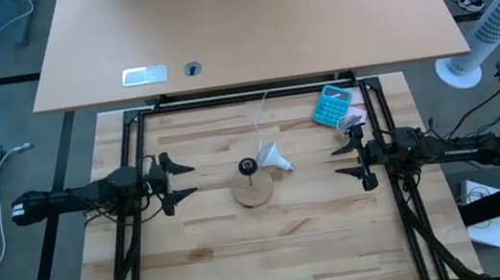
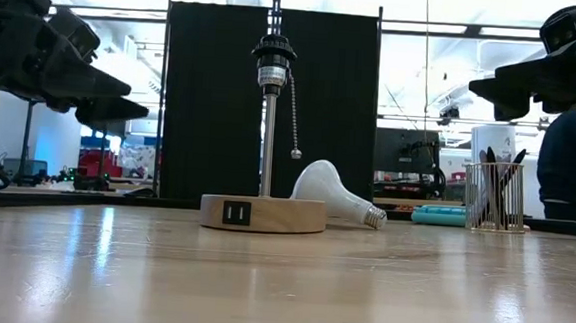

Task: Screw lightbulb
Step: Return to Home Position

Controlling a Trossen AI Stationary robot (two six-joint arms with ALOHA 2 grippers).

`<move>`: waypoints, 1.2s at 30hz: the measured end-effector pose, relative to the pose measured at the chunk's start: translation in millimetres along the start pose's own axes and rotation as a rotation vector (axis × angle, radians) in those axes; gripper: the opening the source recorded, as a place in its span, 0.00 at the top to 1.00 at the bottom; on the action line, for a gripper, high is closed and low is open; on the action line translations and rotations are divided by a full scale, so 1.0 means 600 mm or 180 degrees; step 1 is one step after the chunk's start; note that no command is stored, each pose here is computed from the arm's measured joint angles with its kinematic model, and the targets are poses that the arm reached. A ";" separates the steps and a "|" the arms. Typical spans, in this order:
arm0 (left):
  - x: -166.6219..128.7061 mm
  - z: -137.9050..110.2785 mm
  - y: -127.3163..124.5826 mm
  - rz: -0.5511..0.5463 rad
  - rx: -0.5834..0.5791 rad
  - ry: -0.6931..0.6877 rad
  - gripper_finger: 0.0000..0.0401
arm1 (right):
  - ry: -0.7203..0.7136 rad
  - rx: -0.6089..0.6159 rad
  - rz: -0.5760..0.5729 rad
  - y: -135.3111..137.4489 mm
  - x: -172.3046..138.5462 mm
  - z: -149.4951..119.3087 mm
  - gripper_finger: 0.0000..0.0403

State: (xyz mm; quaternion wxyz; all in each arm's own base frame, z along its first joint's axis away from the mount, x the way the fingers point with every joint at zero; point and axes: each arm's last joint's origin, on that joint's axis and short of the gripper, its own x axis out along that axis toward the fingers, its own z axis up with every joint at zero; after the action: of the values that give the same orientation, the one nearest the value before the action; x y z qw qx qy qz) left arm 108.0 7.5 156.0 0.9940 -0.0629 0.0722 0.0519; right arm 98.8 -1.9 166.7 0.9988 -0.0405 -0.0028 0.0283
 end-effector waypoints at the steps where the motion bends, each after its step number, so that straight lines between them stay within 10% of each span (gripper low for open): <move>1: 0.001 -0.001 0.000 0.0003 0.0001 0.0027 0.21 | 0.0000 0.0001 0.0000 0.000 0.000 0.000 0.41; 36: 0.021 -0.032 0.003 0.0087 0.0025 0.0714 0.21 | 0.0000 0.0002 0.0000 0.000 0.000 0.000 0.39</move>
State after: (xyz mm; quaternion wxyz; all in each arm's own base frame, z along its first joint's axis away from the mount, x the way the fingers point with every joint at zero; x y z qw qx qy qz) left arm 117.7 8.0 135.2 0.9792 -0.0634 0.1841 0.0578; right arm 98.8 -1.9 166.7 0.9988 -0.0403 -0.0028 0.0283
